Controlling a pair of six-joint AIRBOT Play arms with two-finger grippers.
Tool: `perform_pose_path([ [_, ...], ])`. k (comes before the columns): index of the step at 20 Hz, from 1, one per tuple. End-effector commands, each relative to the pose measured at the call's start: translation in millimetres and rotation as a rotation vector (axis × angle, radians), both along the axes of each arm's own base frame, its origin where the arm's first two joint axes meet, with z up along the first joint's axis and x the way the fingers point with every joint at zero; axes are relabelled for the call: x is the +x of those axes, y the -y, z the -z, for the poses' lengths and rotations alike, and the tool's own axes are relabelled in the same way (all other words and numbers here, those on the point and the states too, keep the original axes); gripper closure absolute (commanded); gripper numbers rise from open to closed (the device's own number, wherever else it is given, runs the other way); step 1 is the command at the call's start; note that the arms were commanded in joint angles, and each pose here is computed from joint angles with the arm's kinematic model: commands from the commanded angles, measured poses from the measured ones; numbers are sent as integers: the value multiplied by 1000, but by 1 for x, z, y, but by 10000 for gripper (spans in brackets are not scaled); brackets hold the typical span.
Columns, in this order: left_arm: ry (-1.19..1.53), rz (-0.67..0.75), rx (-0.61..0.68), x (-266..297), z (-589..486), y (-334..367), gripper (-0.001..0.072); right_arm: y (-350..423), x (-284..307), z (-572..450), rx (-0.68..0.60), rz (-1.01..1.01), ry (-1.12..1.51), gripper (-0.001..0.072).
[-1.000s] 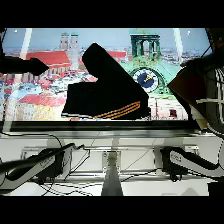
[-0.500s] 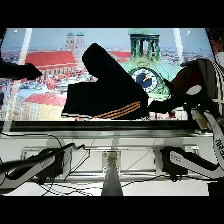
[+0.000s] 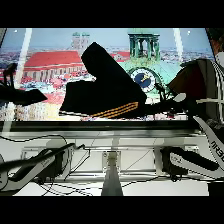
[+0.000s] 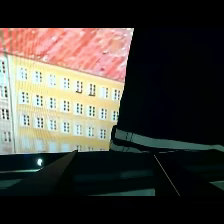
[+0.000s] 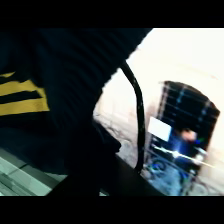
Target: Fold the clothes and pants, and hang the long-sleeved shirts on hangers.
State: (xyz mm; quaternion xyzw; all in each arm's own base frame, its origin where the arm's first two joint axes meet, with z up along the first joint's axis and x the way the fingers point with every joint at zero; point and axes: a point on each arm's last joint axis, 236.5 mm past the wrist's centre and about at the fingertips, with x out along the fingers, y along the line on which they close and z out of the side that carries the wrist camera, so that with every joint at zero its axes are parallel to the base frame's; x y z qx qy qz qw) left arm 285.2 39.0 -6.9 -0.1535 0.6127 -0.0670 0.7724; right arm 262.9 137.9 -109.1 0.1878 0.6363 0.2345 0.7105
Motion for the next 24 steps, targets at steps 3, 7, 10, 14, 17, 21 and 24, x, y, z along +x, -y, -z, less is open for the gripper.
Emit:
perform_pose_path([
  [3, -103, -30, -63, -35, 64, 12, 232, -5, 2, 1, 2, -12, 17, 683],
  [7, -129, -46, -150, -35, 91, 28, 232, -5, 2, 1, 2, -12, 17, 683],
  [10, -127, -117, -217, -19, 107, 34, 231, -5, 2, 1, 2, -11, 17, 683],
  [14, -112, -165, -316, -2, 126, 47, 235, -7, 2, -1, 13, -3, 16, 683],
  [17, -43, -171, -418, 17, 119, 62, 531, -8, 11, -8, 19, -6, 37, 683],
  [21, 59, -6, -525, 33, 74, 81, 694, -22, 34, -55, 79, -96, 95, 684],
  [24, 250, 98, -474, 77, -4, 66, 695, -36, 61, -130, 140, -180, 231, 685],
])
